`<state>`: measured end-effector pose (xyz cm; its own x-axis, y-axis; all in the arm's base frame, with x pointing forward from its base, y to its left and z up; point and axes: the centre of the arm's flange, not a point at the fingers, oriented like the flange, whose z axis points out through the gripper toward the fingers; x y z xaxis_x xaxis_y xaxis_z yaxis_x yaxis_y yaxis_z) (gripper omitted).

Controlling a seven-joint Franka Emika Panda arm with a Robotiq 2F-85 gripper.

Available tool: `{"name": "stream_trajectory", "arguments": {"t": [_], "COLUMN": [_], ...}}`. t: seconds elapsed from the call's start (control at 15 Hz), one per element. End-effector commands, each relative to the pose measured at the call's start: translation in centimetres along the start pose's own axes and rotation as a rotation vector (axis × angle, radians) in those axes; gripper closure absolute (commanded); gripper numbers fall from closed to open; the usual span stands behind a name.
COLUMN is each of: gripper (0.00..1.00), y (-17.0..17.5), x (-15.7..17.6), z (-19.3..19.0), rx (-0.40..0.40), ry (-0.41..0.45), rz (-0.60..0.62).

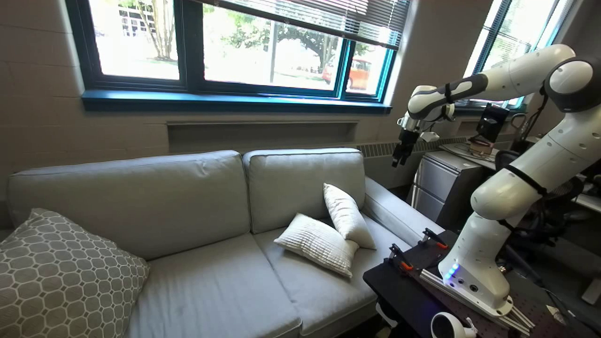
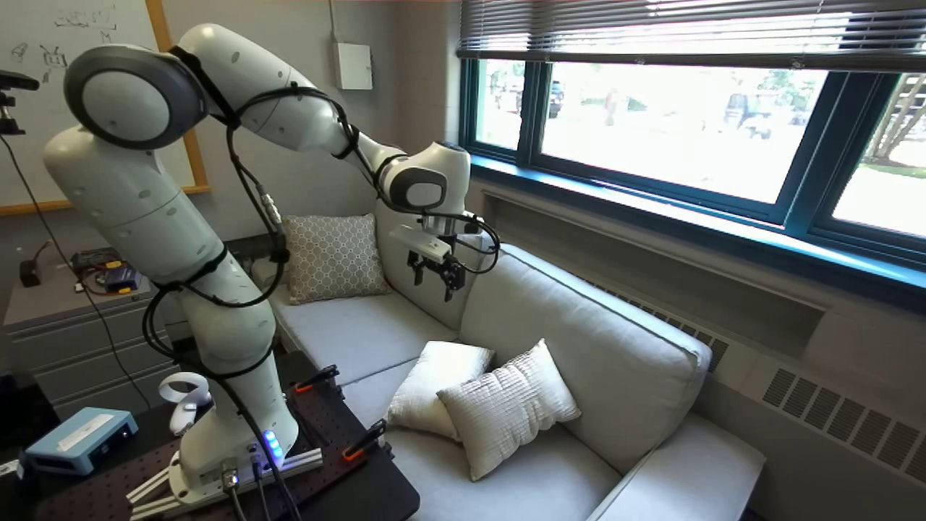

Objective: Place the striped pillows against the right armrest

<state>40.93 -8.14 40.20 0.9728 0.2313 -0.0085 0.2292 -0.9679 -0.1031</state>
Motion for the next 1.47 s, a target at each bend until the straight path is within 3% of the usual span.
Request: {"name": "stream_trajectory", "arguments": {"t": [0.0, 0.47, 0.67, 1.07, 1.4], "gripper": [0.0, 0.0, 0.0, 0.0, 0.0], "y": [0.3, 2.8, 3.6, 4.7, 5.9], "x": [3.1, 12.7, 17.8, 25.9, 28.2], "z": [0.0, 2.4, 4.7, 11.6, 19.2], "rx": [0.012, -0.023, -0.021, -0.041, -0.099], "ry": [0.032, 0.165, 0.183, 0.179, 0.115], "rz": [0.029, 0.209, 0.359, 0.595, 0.731]}}
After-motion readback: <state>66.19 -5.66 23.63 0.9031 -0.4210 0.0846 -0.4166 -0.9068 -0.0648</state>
